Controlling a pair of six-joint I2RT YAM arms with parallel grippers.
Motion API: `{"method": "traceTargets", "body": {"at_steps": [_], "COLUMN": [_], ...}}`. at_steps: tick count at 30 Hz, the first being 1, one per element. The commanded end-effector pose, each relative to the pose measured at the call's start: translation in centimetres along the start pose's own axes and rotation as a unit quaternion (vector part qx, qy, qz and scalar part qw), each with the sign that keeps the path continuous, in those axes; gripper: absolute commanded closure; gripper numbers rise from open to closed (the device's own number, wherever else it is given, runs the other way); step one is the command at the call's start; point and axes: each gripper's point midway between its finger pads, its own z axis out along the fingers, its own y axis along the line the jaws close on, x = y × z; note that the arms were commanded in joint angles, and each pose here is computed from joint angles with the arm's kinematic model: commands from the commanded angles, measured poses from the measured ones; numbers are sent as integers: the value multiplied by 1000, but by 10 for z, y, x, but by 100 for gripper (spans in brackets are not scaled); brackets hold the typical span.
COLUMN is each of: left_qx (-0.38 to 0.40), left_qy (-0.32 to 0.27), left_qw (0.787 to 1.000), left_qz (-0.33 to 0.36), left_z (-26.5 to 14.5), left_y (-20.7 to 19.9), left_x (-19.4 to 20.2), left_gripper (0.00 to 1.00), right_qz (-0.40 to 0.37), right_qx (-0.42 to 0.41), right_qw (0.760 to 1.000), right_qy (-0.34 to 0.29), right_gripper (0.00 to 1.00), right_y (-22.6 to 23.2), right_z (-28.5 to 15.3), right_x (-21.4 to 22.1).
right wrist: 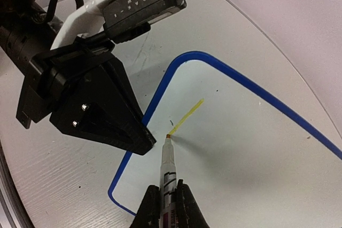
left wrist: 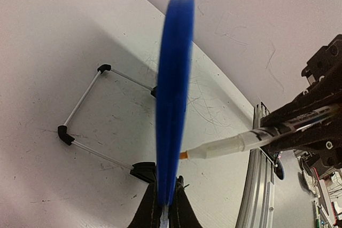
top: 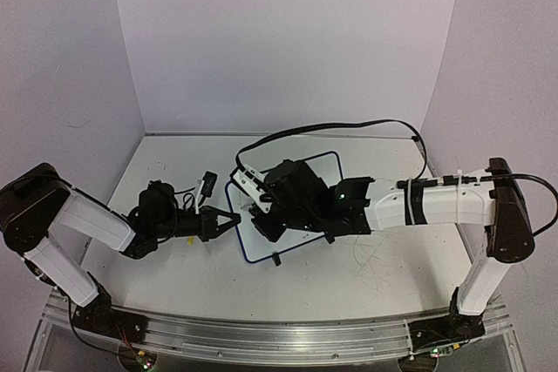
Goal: Write a sentence on the whiteboard
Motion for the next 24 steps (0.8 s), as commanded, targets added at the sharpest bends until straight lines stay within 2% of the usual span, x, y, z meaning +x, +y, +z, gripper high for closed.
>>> {"method": "traceTargets", "body": {"at_steps": [1, 9, 12, 17, 24], "left_qx": [12, 11, 9, 7, 6], "left_qy": [-15, -14, -12, -11, -10], "left_qw": [1000, 1000, 1000, 1000, 1000], "left_qz": [13, 11, 9, 8, 11], "left_z": [-1, -1, -1, -1, 0], "left_y": [-10, -9, -8, -7, -6], "left_x": [-14, -13, -11, -10, -10], "left_gripper": [100, 100, 100, 100, 100], "right_qz": [10, 10, 21, 52, 27], "right_qx": [-9, -6, -17, -24, 13], "right_qw": [1000, 1000, 999, 993, 995], "right_qy": [7, 1, -32, -106, -93], "right_gripper": [100, 100, 100, 100, 100], "right_y": [5, 5, 4, -10, -29], "right_z": [-2, -4, -17, -65, -66], "right_x": [7, 2, -24, -67, -51]}}
